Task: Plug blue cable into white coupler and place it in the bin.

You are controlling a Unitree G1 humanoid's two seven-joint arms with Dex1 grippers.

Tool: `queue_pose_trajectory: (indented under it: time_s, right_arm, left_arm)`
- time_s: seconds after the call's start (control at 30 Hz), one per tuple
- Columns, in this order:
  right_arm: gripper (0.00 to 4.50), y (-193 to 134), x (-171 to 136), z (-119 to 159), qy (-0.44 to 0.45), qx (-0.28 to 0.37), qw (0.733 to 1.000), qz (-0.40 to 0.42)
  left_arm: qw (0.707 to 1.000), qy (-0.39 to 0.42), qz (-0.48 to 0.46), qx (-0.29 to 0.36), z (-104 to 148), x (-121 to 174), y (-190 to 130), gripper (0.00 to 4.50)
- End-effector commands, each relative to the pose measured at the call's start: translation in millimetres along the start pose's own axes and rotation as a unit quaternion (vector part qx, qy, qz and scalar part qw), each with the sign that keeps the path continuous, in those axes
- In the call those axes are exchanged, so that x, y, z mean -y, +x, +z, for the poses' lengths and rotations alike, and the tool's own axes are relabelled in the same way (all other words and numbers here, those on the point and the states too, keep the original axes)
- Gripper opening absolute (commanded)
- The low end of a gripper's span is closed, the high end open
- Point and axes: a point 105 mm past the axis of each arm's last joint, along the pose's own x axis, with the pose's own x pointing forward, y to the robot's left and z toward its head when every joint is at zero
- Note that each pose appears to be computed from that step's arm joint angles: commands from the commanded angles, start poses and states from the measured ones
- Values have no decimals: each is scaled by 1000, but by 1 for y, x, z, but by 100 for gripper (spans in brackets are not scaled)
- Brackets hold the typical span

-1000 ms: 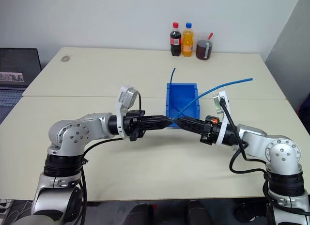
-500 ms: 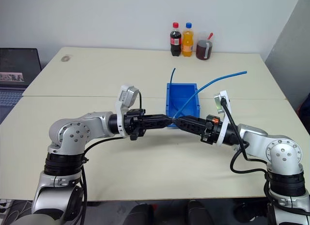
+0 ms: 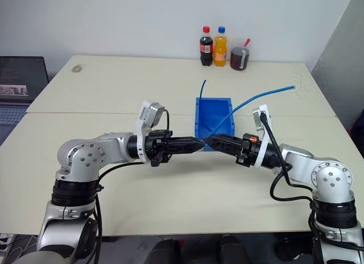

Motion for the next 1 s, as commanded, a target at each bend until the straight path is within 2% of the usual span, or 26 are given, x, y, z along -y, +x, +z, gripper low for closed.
queue_pose_trajectory:
  time_s: [0.03,0.17,0.27,0.37,0.6,0.67,0.87,1.0]
  right_arm:
    - [249,-1,-9,8,-12,12,1000,21]
    - [162,-5,-11,7,-6,10,1000,26]
    - [74,-7,-14,6,-1,6,999,33]
    - [25,-7,-17,5,2,3,999,41]
    - [15,-5,-19,3,1,-1,999,42]
    - [15,-4,-17,3,-2,-2,999,35]
    - [15,-6,-11,6,-10,6,1000,14]
    - [15,-9,-2,7,-19,13,1000,-6]
  left_arm:
    - [1000,22,-15,4,8,10,0,30]
    - [1000,21,-12,6,8,9,0,30]
    - [1000,21,-10,8,9,8,0,30]
    - [1000,20,-11,8,9,8,0,30]
    - [1000,20,-13,8,8,8,2,30]
    - [1000,17,-15,10,9,8,0,95]
    - [998,60,-3,-17,12,8,-15,204]
    - [986,137,60,-80,8,-3,-44,280]
